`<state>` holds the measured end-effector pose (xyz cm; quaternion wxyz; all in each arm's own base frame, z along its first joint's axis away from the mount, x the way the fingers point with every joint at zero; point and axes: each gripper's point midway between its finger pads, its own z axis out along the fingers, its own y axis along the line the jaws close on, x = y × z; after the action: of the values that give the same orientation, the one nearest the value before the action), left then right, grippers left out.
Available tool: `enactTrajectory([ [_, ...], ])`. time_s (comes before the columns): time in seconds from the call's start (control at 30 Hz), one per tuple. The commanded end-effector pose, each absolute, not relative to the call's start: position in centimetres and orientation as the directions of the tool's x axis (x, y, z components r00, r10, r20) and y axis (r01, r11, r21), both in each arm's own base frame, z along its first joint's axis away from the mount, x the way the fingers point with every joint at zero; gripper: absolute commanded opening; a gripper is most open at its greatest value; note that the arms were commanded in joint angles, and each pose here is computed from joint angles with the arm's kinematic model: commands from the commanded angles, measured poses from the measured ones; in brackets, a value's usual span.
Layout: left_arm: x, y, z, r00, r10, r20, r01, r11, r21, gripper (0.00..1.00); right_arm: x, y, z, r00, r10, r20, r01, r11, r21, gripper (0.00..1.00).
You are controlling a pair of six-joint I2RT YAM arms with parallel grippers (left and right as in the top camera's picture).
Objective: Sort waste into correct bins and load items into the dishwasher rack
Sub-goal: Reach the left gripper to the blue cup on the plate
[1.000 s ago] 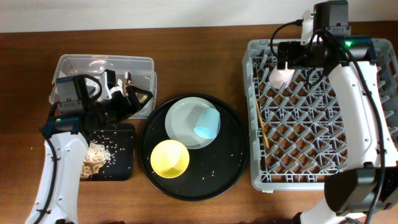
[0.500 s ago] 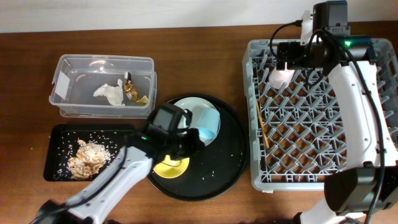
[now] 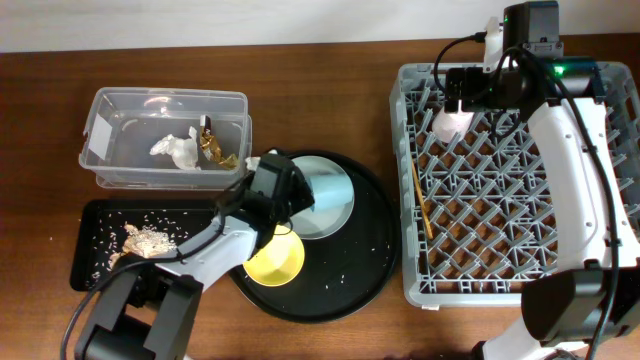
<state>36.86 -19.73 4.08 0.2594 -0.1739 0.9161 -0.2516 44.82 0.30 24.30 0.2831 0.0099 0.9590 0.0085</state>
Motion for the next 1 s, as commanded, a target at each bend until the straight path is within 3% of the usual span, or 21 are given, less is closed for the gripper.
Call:
enactTrajectory([
  [0.0, 37.2, -19.1, 4.2, -0.818, -0.3, -0.49, -0.048, 0.886, -0.462, 0.02, 45.0, 0.2, 24.5, -0.835, 0.036, -0.549, 0.022, 0.999, 0.031, 0.98],
  [0.03, 37.4, -18.1, 5.2, -0.809, -0.284, -0.515, -0.031, 0.895, -0.445, 0.05, 45.1, 0.2, 24.5, -0.835, 0.036, -0.55, 0.022, 0.999, 0.031, 0.98],
  [0.1, 37.5, -16.0, 8.1, -0.791, -0.28, -0.544, -0.008, 0.894, -0.449, 0.28, 45.0, 0.2, 24.5, -0.835, 0.036, -0.549, 0.022, 0.999, 0.031, 0.98],
  [0.17, 36.6, -15.2, 12.2, -0.783, -0.227, -0.579, 0.126, 0.854, -0.505, 0.46, 45.1, 0.2, 24.5, -0.835, 0.036, -0.55, 0.022, 0.999, 0.032, 0.98],
  [0.23, 35.0, -17.3, 15.3, -0.773, -0.106, -0.625, 0.369, 0.726, -0.58, 0.51, 45.1, 0.2, 24.5, -0.835, 0.036, -0.55, 0.022, 0.999, 0.031, 0.98],
  [0.3, 31.7, -20.1, 16.0, -0.749, 0.059, -0.66, 0.588, 0.52, -0.62, 0.55, 45.0, 0.2, 24.5, -0.835, 0.036, -0.549, 0.022, 0.999, 0.031, 0.99],
  [0.33, 31.3, -20.6, 15.3, -0.752, 0.087, -0.653, 0.605, 0.482, -0.633, 0.56, 45.0, 0.2, 24.5, -0.835, 0.036, -0.549, 0.022, 0.999, 0.031, 0.98],
  [0.5, 32.5, -20.8, 7.2, -0.846, 0.118, -0.52, 0.502, 0.502, -0.704, 0.56, 45.0, 0.2, 24.5, -0.835, 0.036, -0.549, 0.022, 0.999, 0.031, 0.98],
  [0.83, 31.8, -23.7, 5.9, -0.8, 0.207, -0.563, 0.574, 0.535, -0.619, 0.55, 45.1, 0.2, 24.5, -0.835, 0.036, -0.55, 0.022, 0.999, 0.032, 0.98],
  [0.9, 31.9, -23.7, 5.9, -0.798, 0.206, -0.566, 0.577, 0.535, -0.618, 0.44, 45.0, 0.2, 24.5, -0.835, 0.036, -0.549, 0.022, 0.999, 0.031, 0.98],
  [0.97, 32.0, -23.7, 6.0, -0.795, 0.205, -0.571, 0.58, 0.534, -0.615, 0.4, 45.1, 0.2, 24.5, -0.835, 0.036, -0.55, 0.022, 0.999, 0.031, 0.98],
])
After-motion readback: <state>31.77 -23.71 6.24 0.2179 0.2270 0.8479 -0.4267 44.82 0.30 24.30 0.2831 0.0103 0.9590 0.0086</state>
